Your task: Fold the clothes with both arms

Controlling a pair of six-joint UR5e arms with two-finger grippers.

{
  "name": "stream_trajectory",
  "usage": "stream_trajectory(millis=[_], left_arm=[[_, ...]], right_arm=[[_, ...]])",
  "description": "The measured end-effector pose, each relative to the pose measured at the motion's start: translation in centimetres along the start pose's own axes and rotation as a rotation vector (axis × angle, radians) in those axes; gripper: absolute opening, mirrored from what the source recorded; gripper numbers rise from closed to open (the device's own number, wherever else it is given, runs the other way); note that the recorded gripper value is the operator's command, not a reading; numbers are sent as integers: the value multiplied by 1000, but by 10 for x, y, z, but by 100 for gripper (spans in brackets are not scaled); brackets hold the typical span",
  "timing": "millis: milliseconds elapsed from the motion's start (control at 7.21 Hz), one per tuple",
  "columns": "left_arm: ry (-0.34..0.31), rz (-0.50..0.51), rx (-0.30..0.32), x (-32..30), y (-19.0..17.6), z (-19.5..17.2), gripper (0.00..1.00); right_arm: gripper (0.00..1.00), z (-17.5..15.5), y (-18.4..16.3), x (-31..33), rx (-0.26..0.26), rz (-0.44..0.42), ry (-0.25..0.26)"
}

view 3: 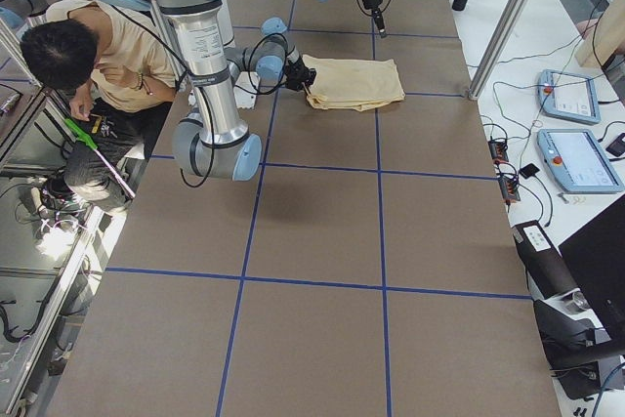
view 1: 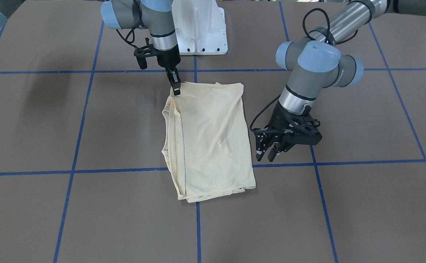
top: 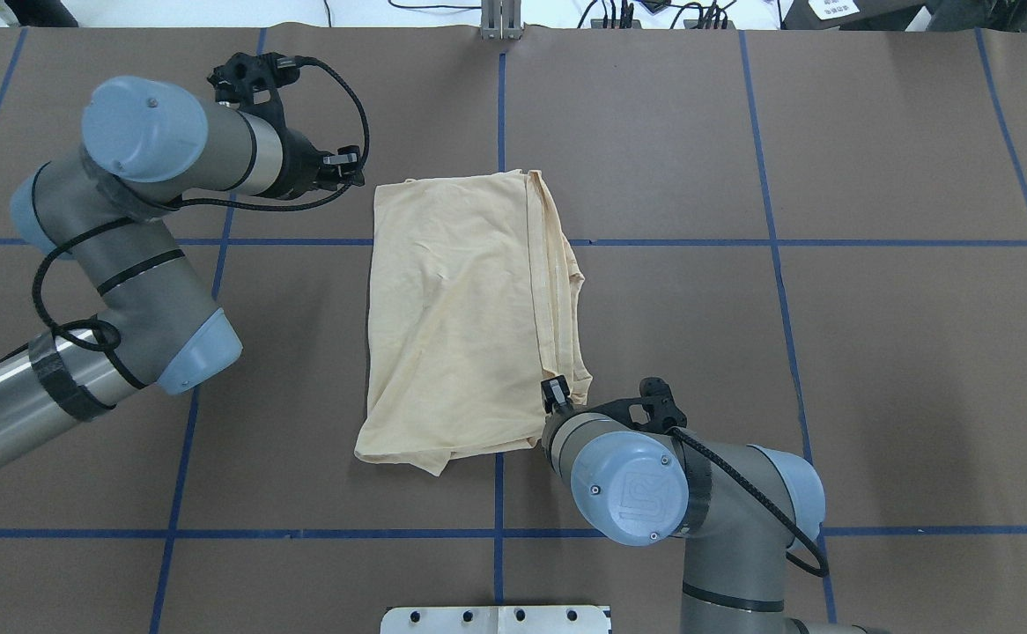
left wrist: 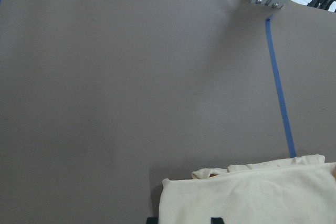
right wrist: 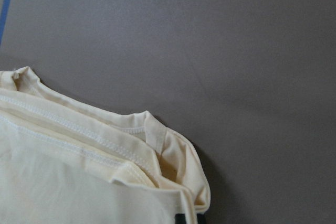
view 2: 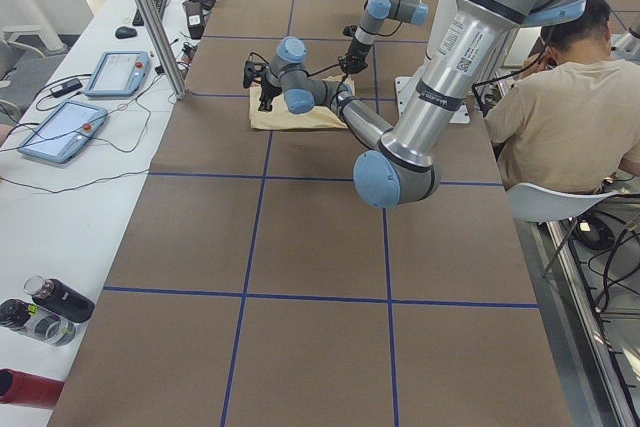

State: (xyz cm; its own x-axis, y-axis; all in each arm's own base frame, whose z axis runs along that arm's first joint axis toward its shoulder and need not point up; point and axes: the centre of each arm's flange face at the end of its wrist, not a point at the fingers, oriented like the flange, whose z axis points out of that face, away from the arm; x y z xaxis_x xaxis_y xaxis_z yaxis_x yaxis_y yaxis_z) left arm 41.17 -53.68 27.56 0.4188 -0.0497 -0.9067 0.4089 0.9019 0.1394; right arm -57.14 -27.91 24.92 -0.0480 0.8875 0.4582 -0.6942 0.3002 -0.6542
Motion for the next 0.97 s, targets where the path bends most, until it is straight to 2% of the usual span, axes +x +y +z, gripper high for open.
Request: stream_trajectory(millis=[277, 693, 970], left_arm=[[47, -206, -66, -10, 55, -36, 46], [22, -519, -160, -8, 177, -43, 47], [-11, -603, -197, -3, 226, -31, 48]], right_arm=[[0, -12, -5, 6, -8, -5, 5], [0, -15, -6, 20, -13, -18, 18], [0, -15, -6, 21, -13, -19, 18]])
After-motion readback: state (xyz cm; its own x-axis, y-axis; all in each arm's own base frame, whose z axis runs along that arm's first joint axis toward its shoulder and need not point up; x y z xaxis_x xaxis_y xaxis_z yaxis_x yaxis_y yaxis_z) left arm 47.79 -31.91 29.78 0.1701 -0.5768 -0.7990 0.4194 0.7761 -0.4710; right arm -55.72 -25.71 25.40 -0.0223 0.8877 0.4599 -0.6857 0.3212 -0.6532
